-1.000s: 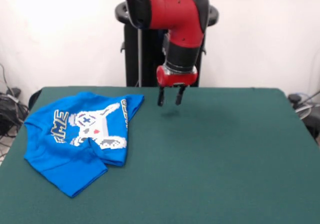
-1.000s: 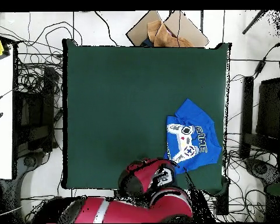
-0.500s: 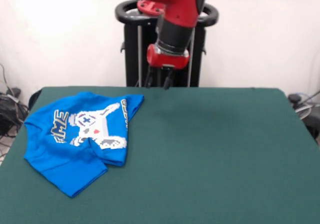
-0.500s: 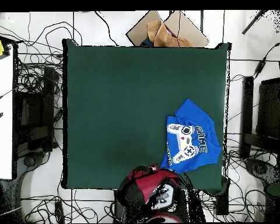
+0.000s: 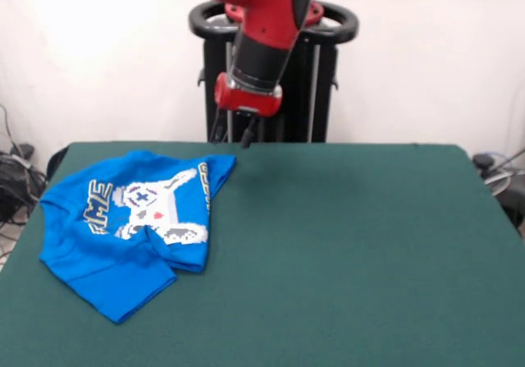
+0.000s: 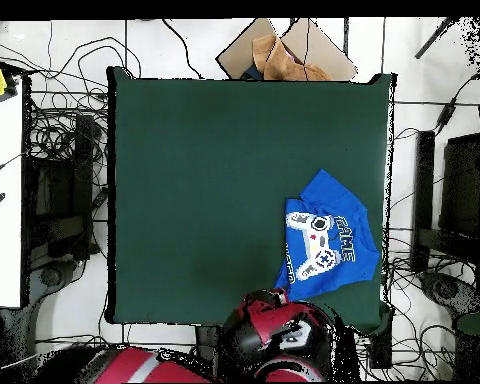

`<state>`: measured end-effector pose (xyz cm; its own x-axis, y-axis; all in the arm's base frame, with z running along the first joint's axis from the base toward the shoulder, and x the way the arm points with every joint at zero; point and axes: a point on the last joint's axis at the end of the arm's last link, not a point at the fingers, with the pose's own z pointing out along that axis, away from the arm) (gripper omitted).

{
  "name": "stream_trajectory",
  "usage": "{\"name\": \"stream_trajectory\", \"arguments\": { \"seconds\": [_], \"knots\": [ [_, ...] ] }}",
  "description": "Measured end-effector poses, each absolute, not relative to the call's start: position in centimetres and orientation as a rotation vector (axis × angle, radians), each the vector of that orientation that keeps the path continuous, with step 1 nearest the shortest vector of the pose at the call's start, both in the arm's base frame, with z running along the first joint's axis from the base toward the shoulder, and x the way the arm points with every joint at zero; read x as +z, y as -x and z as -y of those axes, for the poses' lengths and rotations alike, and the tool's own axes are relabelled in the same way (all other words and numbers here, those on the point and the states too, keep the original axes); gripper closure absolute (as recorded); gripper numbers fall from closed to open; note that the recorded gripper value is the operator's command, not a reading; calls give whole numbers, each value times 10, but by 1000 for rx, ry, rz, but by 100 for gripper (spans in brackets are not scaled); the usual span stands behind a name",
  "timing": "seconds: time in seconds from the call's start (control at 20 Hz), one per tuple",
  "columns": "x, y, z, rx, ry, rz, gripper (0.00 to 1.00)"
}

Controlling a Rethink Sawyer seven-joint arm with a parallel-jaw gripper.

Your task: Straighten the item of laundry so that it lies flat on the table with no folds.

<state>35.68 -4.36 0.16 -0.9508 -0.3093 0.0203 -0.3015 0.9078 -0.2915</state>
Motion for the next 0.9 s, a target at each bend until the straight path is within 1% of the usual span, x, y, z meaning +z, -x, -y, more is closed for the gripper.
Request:
{"name": "stream_trajectory", "arguments": {
  "seconds": [0.4, 0.9],
  "knots": [
    [-53, -319, 50, -379, 431, -3049, 0],
    [-53, -316, 50, -406, 389, -3023, 0]
  ]
}}
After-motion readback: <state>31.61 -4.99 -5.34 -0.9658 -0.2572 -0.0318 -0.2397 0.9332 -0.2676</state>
